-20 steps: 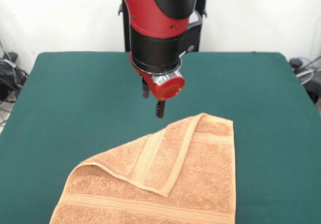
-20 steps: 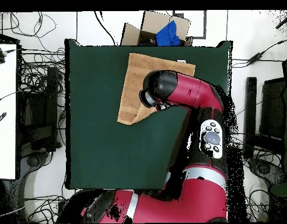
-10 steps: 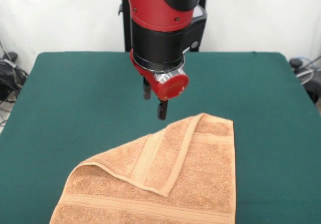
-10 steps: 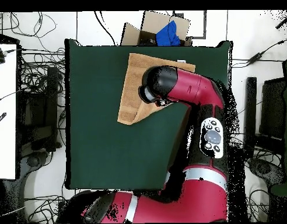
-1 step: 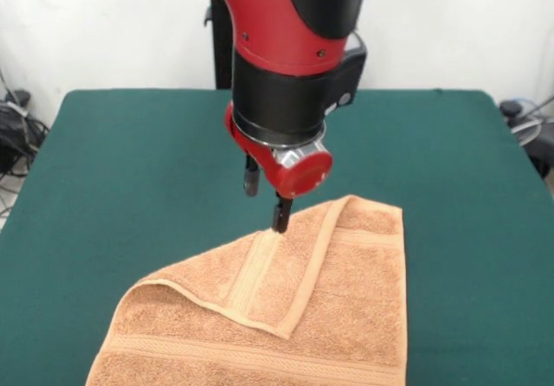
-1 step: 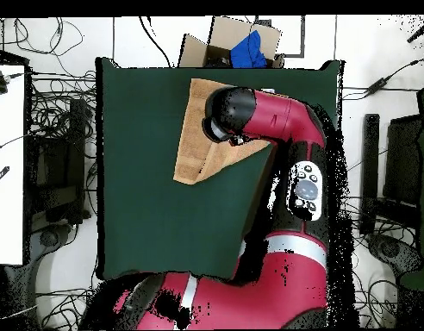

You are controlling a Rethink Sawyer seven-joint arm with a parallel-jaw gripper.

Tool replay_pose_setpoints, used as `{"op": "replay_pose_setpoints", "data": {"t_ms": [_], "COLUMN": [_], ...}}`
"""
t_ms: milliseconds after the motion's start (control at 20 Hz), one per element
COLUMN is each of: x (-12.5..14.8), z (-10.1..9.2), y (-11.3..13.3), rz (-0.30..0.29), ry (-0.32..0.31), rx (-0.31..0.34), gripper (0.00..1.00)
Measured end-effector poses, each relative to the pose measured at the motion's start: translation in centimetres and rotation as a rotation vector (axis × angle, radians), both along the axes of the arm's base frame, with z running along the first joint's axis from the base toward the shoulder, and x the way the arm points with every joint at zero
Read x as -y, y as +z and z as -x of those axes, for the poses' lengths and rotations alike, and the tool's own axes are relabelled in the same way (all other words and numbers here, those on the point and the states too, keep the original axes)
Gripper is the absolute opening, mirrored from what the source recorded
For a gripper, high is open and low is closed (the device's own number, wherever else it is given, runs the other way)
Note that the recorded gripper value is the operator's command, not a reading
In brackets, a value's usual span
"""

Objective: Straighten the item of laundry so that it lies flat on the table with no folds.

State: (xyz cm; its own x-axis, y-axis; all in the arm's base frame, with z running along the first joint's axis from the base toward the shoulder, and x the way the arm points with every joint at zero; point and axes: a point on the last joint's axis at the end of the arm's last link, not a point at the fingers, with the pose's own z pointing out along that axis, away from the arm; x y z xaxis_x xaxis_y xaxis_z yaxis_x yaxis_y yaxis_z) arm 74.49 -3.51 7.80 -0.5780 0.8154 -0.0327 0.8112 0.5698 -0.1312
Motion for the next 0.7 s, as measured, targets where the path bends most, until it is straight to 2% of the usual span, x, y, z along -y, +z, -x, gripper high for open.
{"op": "replay_pose_setpoints", "data": {"t_ms": [200,700], "x": [-0.3,0.1], "z": [-1.0,-2.4], "y": [-0.4,-2.1], "rz": [0.024,0.076], "ry": [0.031,0.133], "rx": [-0.009,-0.087], "gripper": [1.0,1.0]}}
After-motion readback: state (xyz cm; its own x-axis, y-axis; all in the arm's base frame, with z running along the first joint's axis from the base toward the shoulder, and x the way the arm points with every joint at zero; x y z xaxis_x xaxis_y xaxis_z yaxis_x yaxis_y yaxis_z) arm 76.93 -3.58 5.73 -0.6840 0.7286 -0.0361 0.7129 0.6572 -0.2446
